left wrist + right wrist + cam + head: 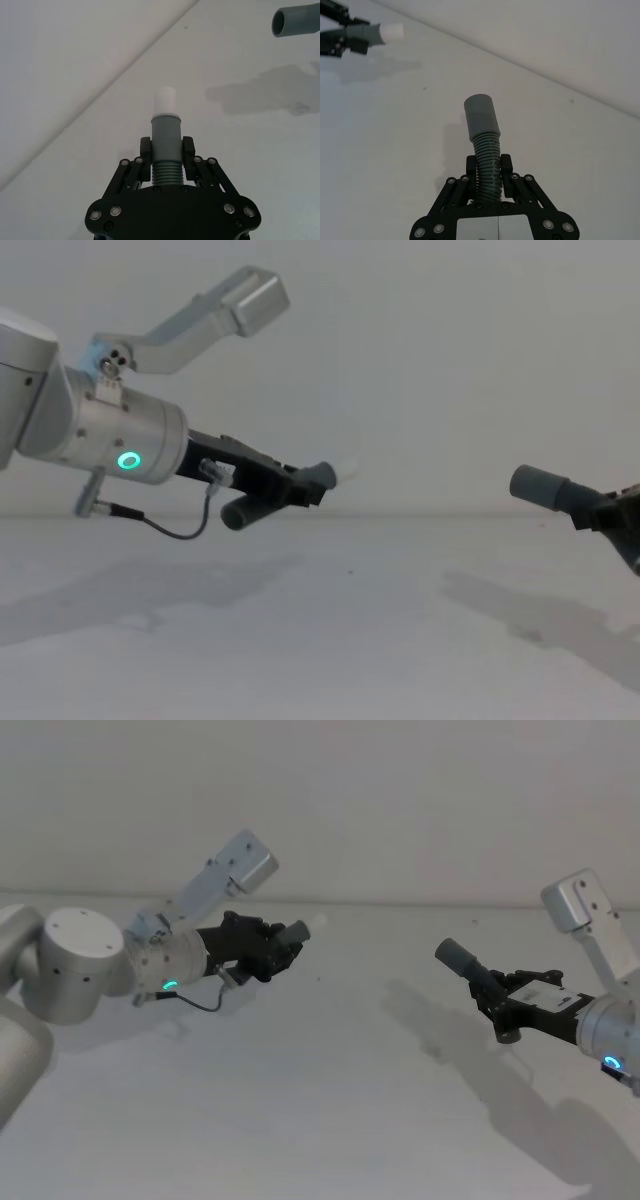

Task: Use both hands to pick up one end of the pipe from the table, align the ends, and insert them.

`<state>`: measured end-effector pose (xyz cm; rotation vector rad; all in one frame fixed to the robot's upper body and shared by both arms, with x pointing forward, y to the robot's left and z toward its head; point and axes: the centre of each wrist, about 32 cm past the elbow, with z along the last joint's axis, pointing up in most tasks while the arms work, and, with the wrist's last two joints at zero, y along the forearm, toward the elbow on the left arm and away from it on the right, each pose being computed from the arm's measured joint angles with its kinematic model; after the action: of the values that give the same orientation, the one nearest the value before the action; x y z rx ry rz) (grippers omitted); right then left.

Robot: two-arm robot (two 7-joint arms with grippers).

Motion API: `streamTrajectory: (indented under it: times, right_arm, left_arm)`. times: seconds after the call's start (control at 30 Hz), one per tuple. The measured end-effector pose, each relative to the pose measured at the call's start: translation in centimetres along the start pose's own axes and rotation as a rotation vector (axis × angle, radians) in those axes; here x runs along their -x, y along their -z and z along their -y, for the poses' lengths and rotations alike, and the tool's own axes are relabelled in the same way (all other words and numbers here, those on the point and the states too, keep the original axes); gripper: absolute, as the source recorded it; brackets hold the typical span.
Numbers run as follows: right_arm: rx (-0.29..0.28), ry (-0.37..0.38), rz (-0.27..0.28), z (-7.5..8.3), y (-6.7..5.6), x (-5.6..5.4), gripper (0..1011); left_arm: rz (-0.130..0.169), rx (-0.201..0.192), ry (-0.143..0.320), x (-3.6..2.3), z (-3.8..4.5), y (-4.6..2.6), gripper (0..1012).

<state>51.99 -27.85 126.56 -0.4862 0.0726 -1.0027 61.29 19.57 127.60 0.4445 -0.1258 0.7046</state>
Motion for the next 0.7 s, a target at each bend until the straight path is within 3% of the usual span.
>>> streamTrajectory:
  times: [0.23,0.3,0.5,0.7]
  right_arm:
    - [0.001,-0.047,0.113,1.3,-0.3,-0.5,283]
    - [0.002,-0.053,0.124,1.4,-0.3,-0.6,283]
    - [0.006,-0.107,0.212,2.0,-0.4,-1.0,283]
    - [0.006,-0.161,0.284,2.3,-0.7,-1.2,283]
  left_arm:
    - [0.065,0.048,0.06,-1.42,-1.27,-0.03,353]
    - [0.071,0.051,0.067,-1.55,-1.37,-0.04,353]
    - [0.124,0.081,0.15,-2.62,-2.08,0.0,353]
    - [0.156,0.096,0.217,-3.36,-2.35,-0.03,353]
